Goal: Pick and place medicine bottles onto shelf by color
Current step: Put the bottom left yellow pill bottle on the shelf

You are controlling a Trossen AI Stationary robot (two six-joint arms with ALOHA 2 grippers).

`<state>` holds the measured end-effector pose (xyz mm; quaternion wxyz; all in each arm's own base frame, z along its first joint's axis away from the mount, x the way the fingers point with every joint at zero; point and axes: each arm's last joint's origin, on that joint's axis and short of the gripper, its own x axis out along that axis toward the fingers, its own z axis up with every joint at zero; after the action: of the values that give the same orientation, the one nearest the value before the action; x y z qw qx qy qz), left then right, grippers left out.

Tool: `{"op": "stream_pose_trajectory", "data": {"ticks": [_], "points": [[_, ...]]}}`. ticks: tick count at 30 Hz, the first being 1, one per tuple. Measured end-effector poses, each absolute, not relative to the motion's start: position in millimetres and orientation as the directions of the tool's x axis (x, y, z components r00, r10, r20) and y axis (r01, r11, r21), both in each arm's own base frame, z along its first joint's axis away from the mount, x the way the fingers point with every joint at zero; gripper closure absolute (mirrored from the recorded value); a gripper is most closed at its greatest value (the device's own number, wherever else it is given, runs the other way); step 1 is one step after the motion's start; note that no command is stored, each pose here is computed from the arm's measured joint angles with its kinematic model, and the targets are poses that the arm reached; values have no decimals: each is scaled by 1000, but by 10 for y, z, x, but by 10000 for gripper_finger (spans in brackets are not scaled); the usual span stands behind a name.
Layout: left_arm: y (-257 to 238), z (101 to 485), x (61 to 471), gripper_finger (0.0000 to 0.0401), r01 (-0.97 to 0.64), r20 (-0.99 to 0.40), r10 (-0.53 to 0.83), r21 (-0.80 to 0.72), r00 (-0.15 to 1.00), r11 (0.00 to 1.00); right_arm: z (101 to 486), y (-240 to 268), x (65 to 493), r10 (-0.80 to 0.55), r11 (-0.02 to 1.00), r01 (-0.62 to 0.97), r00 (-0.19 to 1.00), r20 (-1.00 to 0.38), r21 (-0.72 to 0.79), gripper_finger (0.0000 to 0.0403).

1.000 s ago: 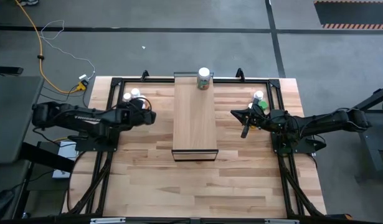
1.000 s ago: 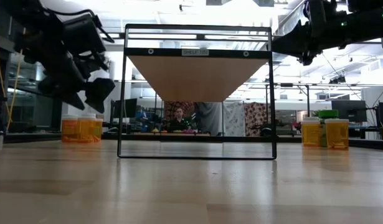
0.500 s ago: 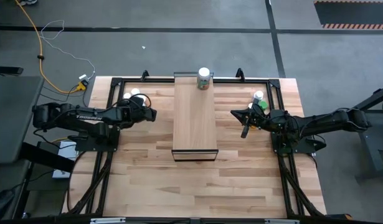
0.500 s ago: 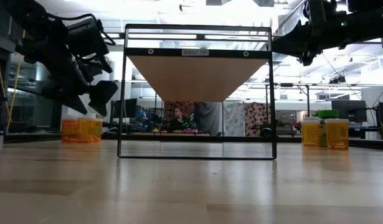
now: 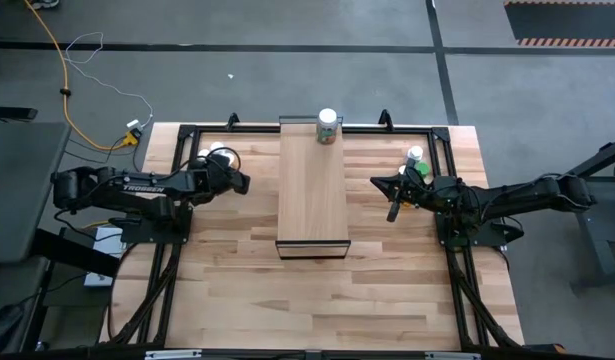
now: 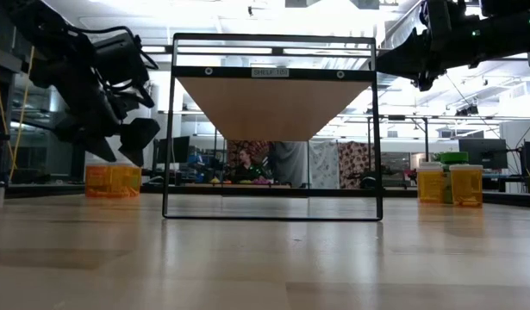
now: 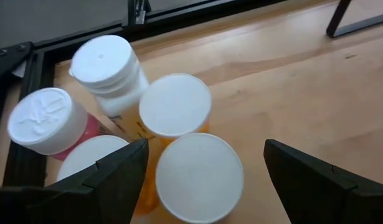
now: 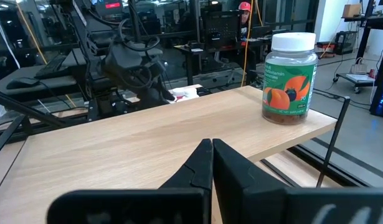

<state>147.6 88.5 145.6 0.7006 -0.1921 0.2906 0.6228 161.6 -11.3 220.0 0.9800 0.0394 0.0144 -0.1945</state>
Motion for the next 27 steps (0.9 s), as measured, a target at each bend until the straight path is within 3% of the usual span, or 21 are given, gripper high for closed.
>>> {"op": "stream_pose_trajectory", "data": {"ticks": [27], "points": [[863, 1437, 1499, 91, -972, -714, 688, 43, 132, 231, 2201, -113, 1617, -380, 921, 382, 924, -44, 71, 403]]}}
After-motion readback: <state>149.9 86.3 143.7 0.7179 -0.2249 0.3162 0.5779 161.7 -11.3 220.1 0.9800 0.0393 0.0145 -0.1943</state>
